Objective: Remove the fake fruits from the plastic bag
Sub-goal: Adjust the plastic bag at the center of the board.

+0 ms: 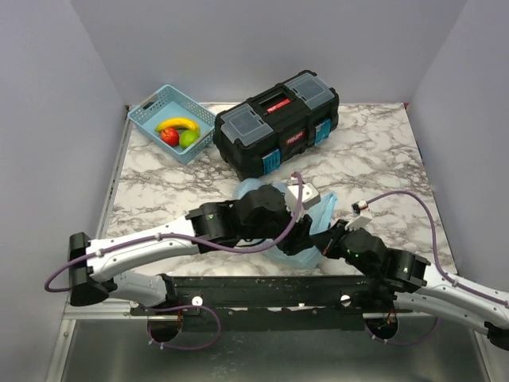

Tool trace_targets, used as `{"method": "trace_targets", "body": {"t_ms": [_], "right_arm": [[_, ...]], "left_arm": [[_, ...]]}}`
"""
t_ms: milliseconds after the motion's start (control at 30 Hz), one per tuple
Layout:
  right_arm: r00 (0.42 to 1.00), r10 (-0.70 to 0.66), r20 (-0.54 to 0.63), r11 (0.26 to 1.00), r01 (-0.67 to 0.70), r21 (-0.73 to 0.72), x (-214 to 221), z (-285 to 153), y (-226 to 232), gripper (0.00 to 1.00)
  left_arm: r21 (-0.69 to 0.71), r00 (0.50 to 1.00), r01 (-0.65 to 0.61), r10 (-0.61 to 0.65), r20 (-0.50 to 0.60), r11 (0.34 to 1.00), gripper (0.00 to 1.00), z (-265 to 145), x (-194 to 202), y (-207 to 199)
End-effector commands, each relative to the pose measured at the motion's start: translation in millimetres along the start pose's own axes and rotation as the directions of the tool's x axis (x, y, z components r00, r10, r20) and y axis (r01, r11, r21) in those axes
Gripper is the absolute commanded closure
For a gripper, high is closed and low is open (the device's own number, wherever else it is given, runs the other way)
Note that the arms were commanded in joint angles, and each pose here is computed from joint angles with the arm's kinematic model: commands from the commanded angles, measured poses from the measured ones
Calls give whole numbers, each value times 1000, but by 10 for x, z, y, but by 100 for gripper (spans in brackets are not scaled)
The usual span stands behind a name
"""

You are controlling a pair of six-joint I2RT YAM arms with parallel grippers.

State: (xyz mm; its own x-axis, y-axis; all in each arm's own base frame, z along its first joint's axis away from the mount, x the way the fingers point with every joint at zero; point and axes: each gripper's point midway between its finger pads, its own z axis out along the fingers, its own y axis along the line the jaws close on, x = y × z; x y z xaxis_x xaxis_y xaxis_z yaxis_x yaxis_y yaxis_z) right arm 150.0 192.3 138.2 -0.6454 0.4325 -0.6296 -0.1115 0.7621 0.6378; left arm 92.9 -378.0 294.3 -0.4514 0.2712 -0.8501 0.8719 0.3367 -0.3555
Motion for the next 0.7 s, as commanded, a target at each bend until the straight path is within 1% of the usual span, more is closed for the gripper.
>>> {"method": "trace_targets", "body": {"t_ms": [0, 33, 67, 133, 233, 333, 500, 567, 667], "right_arm": [[1000, -7, 2, 997, 7, -79, -29, -55, 127, 99], [1000, -9, 6, 995, 9, -103, -44, -72, 170, 99], [1000, -12, 13, 991, 14, -132, -70, -95, 227, 99], [999, -12, 34, 981, 19, -192, -145, -150, 356, 99], [998, -18, 60, 961, 34, -276, -256, -237, 564, 99], [997, -21, 74, 950, 43, -308, -320, -266, 680, 99], [997, -37, 67, 943, 57, -328, -302, -214, 788, 99], [998, -39, 57, 942, 56, -331, -274, -190, 806, 99], [998, -38, 53, 936, 54, -349, -254, -179, 841, 99]], "left_arm": [[-229, 993, 13, -40, -115, 973, 59, 293, 454, 486], [-275, 992, 19, -53, -117, 961, 63, 342, 512, 593], [-291, 992, 34, -69, -110, 956, 64, 393, 560, 666], [-288, 988, 96, -126, -89, 953, 64, 458, 634, 778], [-263, 974, 213, -227, -25, 941, 65, 455, 678, 922], [-245, 959, 280, -285, 17, 928, 68, 417, 705, 1021], [-272, 929, 364, -368, 38, 891, 68, 439, 850, 1293], [-275, 924, 377, -378, 51, 884, 69, 462, 866, 1381], [-264, 927, 368, -375, 27, 892, 69, 541, 866, 1404]]}}
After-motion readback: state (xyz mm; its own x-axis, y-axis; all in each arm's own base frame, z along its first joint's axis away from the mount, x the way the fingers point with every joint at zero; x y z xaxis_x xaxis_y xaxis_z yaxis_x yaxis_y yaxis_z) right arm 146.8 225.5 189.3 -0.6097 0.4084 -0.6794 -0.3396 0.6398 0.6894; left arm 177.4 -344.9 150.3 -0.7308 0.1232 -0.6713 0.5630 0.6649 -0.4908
